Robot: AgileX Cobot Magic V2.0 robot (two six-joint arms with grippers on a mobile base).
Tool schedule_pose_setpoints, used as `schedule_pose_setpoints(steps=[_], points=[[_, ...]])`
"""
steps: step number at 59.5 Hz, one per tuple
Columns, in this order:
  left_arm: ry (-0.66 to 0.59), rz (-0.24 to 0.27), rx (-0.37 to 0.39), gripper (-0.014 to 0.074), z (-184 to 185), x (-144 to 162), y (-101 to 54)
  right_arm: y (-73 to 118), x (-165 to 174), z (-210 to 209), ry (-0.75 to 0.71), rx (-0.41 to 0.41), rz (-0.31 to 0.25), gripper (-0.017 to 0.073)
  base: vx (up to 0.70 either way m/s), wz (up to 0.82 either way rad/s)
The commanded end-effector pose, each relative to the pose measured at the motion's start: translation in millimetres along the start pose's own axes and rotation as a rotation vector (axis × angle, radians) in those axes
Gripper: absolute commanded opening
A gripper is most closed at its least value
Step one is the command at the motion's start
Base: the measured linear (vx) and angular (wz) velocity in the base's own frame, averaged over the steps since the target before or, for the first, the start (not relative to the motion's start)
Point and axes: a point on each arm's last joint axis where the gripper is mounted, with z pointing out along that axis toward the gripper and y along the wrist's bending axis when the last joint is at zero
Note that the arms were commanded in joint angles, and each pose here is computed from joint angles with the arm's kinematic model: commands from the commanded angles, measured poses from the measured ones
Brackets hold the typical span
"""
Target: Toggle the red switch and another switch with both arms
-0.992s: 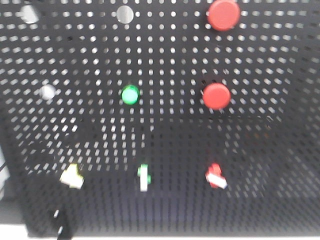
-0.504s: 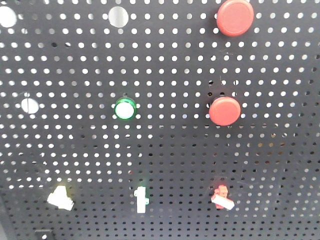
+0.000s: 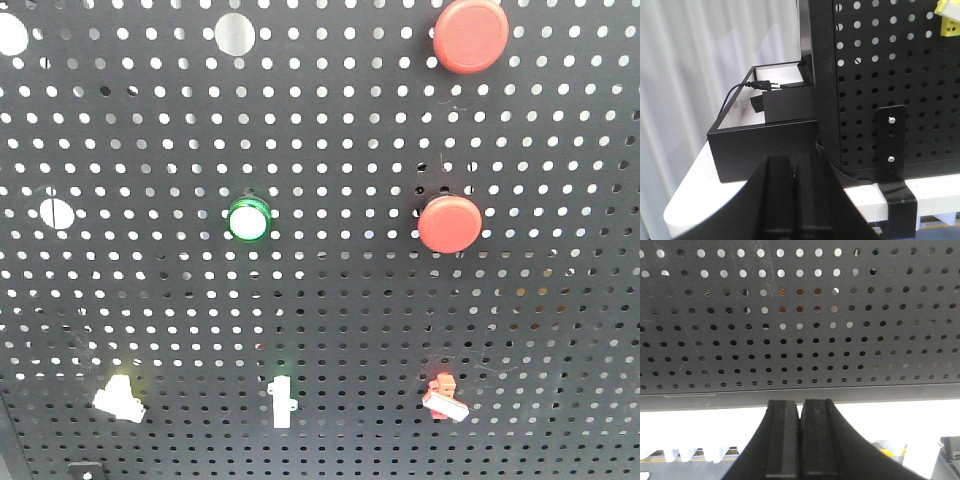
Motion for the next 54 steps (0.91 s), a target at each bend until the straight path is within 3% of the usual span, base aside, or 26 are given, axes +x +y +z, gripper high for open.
schedule_pose_setpoints(steps=[1,16,25,32,36,39,42,54], points=[[-0.07,-0.021,-0.003,0.0002,-0.1,-1.7,-0.1,0.4,-6.4,-0.6,-0.088,0.0,-0.016,-0.0006,0.0,0.0],[-0.074,-0.02,-0.003,0.0002,-0.1,-2.1,-0.1,1.0,-12.2,-1.3,-0.152,-0.007,-0.016,-0.0006,0.0,0.0],[-0.189,-0.021,-0.009,0.0002,-1.5,-12.7,0.6,1.9,-20.0,-2.9,-0.237,-0.016,-0.017,-0.0006,0.0,0.0],[-0.404,-0.023,-0.022,0.0002,-7.6,-33.7,2.1,2.6,-33.3,-6.7,-0.341,-0.025,-0.016,-0.0006,0.0,0.0],[-0.532,-0.074,-0.025,0.0002,-13.5,-47.1,4.0,2.3,-48.1,-11.4,-0.389,-0.025,-0.01,-0.0006,0.0,0.0],[-0.577,-0.13,-0.017,0.0002,-17.8,-60.7,5.8,1.8,-64.3,-16.9,-0.429,-0.023,-0.009,-0.0006,0.0,0.0],[-0.59,-0.146,-0.009,0.0002,-22.5,-77.5,7.2,1.2,-83.4,-23.3,-0.468,-0.02,-0.01,-0.0006,0.0,0.0],[-0.54,-0.015,-0.03,0.0002,-38.5,-155.3,13.5,-2.0,-159.2,-35.7,-0.483,0.002,-0.029,-0.0006,0.0,0.0]])
